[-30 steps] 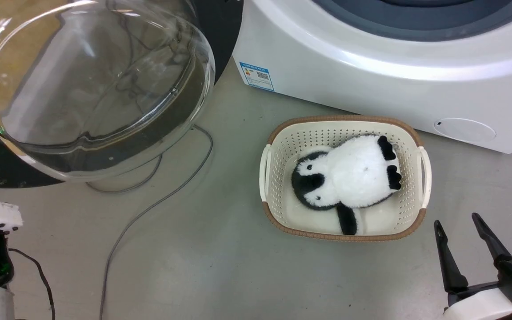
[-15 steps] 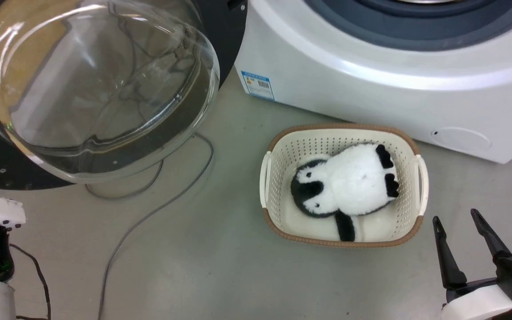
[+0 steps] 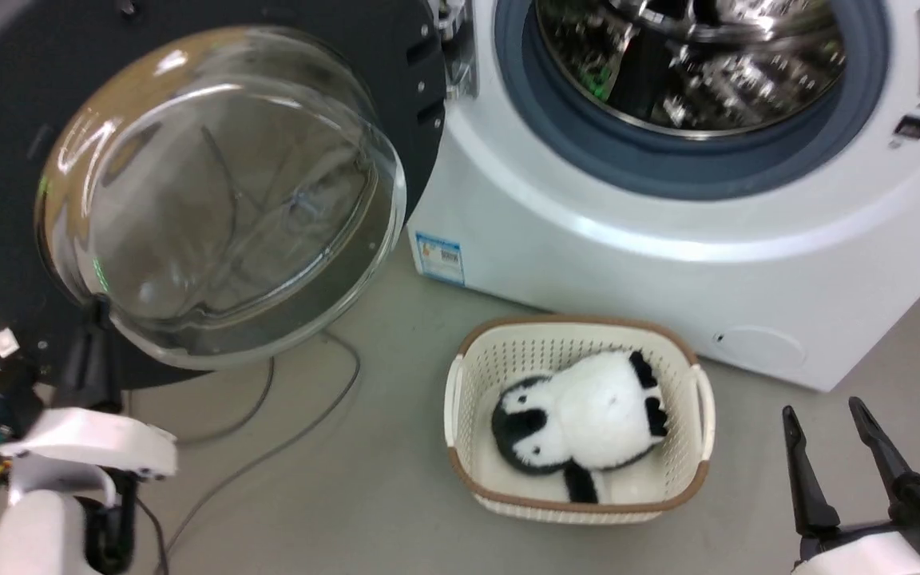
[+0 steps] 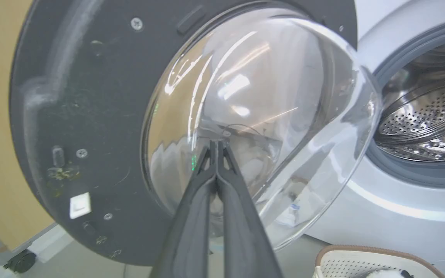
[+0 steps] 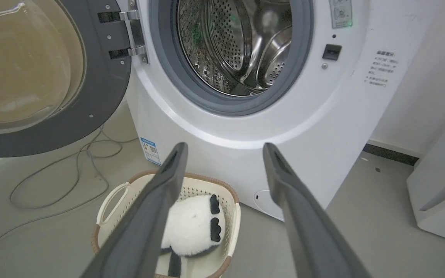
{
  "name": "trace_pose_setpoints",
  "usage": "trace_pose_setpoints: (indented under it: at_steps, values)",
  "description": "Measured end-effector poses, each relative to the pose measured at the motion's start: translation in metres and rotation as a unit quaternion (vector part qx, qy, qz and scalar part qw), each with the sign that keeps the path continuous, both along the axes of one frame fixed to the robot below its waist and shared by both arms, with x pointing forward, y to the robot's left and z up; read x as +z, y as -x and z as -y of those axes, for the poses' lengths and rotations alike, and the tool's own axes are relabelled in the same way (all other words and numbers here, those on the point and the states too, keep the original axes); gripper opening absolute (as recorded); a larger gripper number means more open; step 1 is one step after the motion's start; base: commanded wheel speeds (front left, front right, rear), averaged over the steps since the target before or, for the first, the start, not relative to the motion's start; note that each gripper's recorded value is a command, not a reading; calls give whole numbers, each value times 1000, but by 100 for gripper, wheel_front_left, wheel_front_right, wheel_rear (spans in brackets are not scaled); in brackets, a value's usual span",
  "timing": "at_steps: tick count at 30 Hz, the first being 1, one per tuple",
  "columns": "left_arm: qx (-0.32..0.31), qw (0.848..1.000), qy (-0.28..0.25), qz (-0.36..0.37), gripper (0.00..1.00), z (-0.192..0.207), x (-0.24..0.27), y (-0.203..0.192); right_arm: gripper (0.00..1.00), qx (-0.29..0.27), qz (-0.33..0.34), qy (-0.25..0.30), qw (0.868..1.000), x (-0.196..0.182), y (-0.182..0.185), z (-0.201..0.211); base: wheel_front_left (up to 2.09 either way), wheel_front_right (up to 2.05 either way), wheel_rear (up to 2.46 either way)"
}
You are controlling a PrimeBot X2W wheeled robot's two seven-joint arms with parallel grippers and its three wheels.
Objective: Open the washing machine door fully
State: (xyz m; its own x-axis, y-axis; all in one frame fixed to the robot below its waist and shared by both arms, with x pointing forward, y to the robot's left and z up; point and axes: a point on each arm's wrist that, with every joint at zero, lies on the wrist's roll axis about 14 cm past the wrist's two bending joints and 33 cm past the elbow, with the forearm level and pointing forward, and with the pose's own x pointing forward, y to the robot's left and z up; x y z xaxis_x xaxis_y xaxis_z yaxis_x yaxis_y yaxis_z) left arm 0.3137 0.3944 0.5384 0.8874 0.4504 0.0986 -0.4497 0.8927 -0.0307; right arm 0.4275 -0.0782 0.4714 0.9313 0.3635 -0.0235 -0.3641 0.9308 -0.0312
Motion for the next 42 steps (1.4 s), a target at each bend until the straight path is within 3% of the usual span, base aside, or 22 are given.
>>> trace_pose_setpoints:
  at_steps: [10, 21, 36, 37, 38, 39, 42]
  values:
    - [-119, 992, 24, 34, 0, 89, 14, -9, 100, -20, 70, -16, 997, 50, 22, 16, 0, 0, 0]
    - [-186, 980, 70, 22, 0, 155, -9, -11, 100, -54, 122, -38, 990, 87, 54, 42, 0, 0, 0]
    - [-257, 963, 72, -27, 0, 215, -51, -16, 100, -106, 103, -48, 988, 76, 72, 77, 0, 0, 0]
    - [-259, 963, 71, -29, 19, 216, -53, -16, 100, -109, 100, -47, 988, 73, 73, 79, 0, 0, 0]
    - [-259, 963, 70, -32, 84, 218, -54, -16, 100, -111, 95, -46, 988, 70, 75, 80, 0, 0, 0]
    - [-261, 962, 71, -33, 100, 220, -55, -16, 100, -114, 90, -45, 988, 67, 76, 82, 0, 0, 0]
    - [-263, 961, 71, -42, 100, 225, -61, -16, 100, -119, 82, -43, 988, 62, 78, 85, 0, 0, 0]
